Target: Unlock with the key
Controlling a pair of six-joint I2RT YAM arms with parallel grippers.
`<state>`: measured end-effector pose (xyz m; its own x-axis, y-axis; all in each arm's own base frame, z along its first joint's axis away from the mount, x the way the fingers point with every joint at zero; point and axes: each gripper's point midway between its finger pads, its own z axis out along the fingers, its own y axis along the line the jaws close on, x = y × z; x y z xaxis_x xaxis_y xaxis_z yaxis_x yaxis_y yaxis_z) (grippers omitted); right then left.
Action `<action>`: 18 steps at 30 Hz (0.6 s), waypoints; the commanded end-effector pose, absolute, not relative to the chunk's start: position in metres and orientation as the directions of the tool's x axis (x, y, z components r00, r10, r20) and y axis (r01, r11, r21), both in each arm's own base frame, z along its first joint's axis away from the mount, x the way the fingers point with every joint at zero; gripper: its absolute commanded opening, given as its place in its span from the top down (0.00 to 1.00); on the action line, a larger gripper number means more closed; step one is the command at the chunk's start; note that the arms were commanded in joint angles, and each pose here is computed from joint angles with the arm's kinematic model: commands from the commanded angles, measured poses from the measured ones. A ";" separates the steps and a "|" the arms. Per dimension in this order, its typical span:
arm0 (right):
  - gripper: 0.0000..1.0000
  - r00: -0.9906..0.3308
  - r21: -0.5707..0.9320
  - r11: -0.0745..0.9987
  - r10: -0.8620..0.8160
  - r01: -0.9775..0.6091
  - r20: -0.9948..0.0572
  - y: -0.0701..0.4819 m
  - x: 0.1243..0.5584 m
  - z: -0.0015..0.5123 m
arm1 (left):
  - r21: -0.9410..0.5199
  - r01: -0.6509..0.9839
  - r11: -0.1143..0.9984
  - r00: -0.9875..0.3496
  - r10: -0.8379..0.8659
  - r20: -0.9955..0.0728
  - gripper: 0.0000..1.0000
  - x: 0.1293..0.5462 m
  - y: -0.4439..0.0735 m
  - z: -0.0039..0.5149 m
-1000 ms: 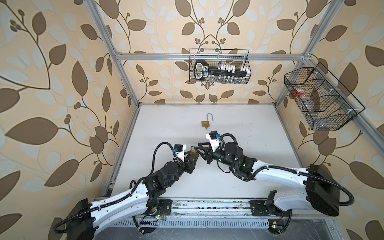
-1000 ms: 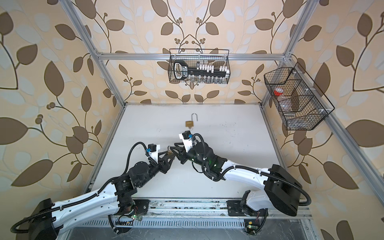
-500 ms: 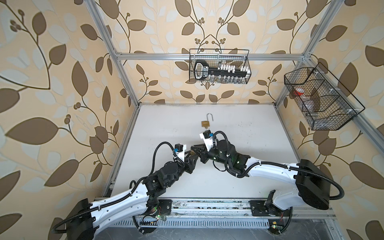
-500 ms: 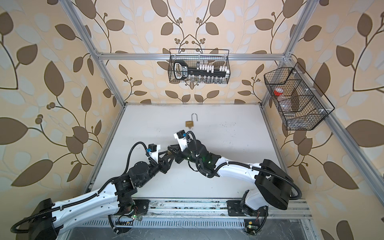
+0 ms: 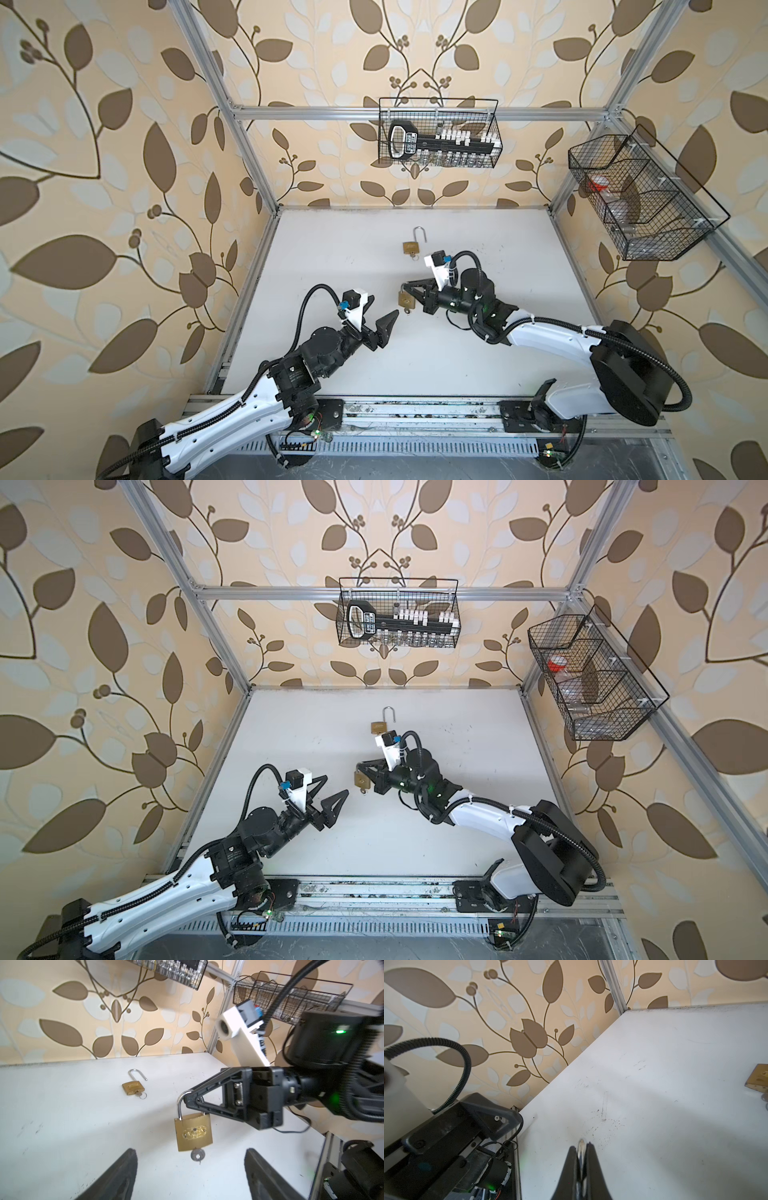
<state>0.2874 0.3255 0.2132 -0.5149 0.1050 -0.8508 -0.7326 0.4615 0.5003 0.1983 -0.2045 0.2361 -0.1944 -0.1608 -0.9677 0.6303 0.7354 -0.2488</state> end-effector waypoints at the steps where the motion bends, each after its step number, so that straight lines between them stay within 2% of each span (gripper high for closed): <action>1: 1.00 -0.421 0.441 0.190 0.138 -0.877 -0.896 0.335 0.246 0.276 | -0.149 0.756 0.638 -0.101 -0.111 -0.989 0.20 0.181 -0.223 0.251; 3: 1.00 -0.400 0.412 0.140 0.106 -0.901 -0.911 0.338 0.234 0.281 | -0.114 0.790 0.603 -0.089 -0.072 -0.993 0.25 0.178 -0.232 0.257; 8: 1.00 -0.332 0.334 0.130 0.036 -0.934 -0.943 0.327 0.221 0.280 | -0.108 0.842 0.529 -0.102 -0.041 -0.994 0.29 0.185 -0.251 0.263; 12: 1.00 -0.297 0.309 0.163 0.094 -0.937 -0.950 0.312 0.215 0.281 | -0.176 0.837 0.518 -0.120 -0.139 -0.983 0.29 0.200 -0.239 0.270; 18: 1.00 -0.288 0.302 0.164 0.104 -0.939 -0.952 0.308 0.212 0.286 | -0.248 0.913 0.324 -0.191 -0.198 -0.961 0.34 0.194 -0.259 0.281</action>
